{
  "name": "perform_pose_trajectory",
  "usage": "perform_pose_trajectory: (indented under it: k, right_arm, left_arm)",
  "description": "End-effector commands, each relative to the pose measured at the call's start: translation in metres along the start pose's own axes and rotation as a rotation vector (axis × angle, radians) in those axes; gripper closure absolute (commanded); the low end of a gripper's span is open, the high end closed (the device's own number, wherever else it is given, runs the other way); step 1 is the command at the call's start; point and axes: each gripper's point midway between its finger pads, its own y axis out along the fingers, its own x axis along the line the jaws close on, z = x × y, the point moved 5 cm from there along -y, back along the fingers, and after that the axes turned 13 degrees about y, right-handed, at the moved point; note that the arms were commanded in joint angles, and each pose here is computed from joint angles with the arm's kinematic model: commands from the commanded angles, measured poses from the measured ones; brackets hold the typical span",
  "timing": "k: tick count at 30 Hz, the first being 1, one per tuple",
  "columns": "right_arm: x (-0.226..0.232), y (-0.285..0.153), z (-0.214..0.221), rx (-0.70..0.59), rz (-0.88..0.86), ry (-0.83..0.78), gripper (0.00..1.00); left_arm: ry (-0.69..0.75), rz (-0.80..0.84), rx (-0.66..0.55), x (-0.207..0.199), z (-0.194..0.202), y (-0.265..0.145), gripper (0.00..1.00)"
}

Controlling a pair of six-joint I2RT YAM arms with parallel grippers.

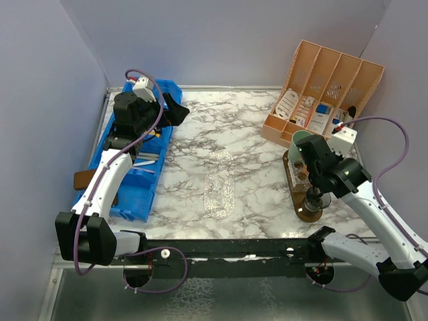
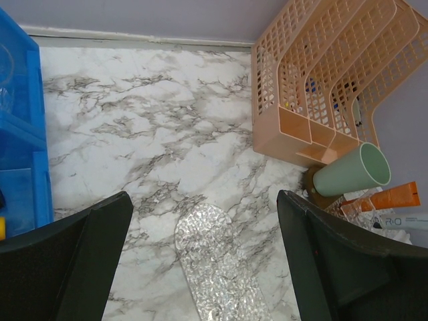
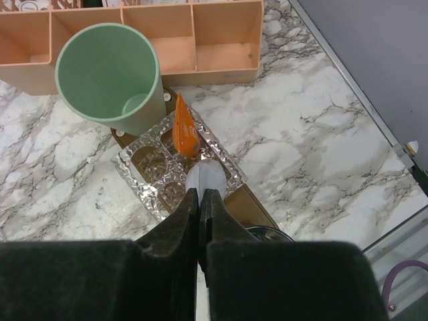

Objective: Prepare toiletry sets of a toothbrush and toothpaste on the tray
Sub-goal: Place the toothpaste in the toothpaste holder.

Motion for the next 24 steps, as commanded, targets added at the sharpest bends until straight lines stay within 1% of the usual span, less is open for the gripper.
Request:
perform_pose_trajectory:
  k: [1,13,16,24]
  right_arm:
    - [0.003,0.006,-0.004,-0.062,0.02,0.054,0.99]
    - [0.003,0.018,0.007,-0.072,0.042,0.031,0.97]
    - [0.002,0.021,0.012,-0.067,0.048,0.026,0.96]
    - [0.002,0.032,0.021,-0.055,0.061,0.023,0.96]
  left_arm:
    - [0.036,-0.001,-0.038,-0.004,-0.009,-0.004,0.08]
    - [0.036,0.002,-0.029,-0.005,-0.006,-0.003,0.08]
    - [0.036,0.003,-0.027,-0.005,-0.006,-0.002,0.07]
    - [0.035,0.012,-0.019,-0.007,-0.003,0.0,0.07]
